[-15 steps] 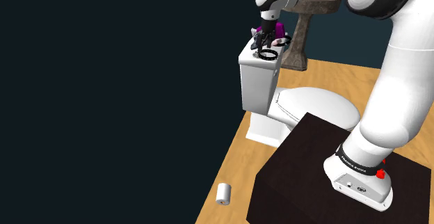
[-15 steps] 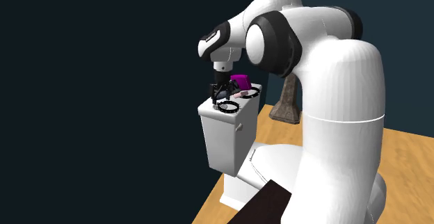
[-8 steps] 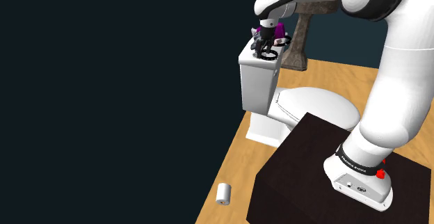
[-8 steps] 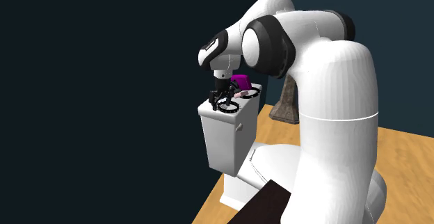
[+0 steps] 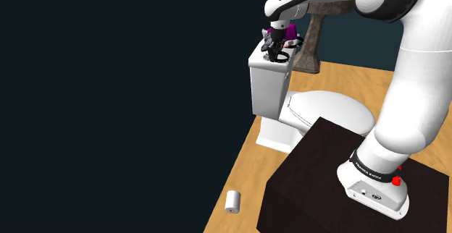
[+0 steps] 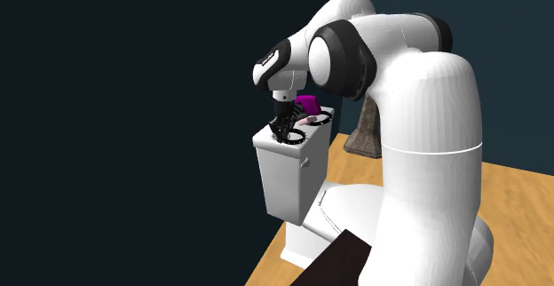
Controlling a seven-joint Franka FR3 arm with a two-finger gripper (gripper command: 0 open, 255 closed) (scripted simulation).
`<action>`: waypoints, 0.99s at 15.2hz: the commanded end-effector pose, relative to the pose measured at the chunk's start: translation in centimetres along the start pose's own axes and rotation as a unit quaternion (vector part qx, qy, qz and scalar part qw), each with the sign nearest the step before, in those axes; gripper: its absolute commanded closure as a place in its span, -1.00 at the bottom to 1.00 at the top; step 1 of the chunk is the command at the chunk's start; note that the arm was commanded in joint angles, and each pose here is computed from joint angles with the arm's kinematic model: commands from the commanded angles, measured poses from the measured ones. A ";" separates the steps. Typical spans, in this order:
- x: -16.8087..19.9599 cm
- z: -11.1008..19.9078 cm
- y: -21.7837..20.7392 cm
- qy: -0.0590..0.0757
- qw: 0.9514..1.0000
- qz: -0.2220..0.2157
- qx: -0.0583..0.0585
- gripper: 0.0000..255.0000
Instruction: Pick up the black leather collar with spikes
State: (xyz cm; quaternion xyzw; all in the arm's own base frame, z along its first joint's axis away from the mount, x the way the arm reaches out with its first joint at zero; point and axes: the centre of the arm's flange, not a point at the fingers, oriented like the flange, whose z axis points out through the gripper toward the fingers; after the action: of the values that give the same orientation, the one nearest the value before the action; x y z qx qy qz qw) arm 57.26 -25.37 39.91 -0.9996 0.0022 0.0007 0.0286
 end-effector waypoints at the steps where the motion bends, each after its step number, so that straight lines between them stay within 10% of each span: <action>1: 0.0 0.0 0.0 0.000 1.000 0.000 0.000 1.00; 15: -0.1 -6.3 -0.3 0.000 1.000 0.000 0.000 1.00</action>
State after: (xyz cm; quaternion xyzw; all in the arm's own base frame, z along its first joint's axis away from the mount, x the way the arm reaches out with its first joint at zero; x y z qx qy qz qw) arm 57.16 -25.43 45.66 -0.9996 0.0023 0.0007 0.0285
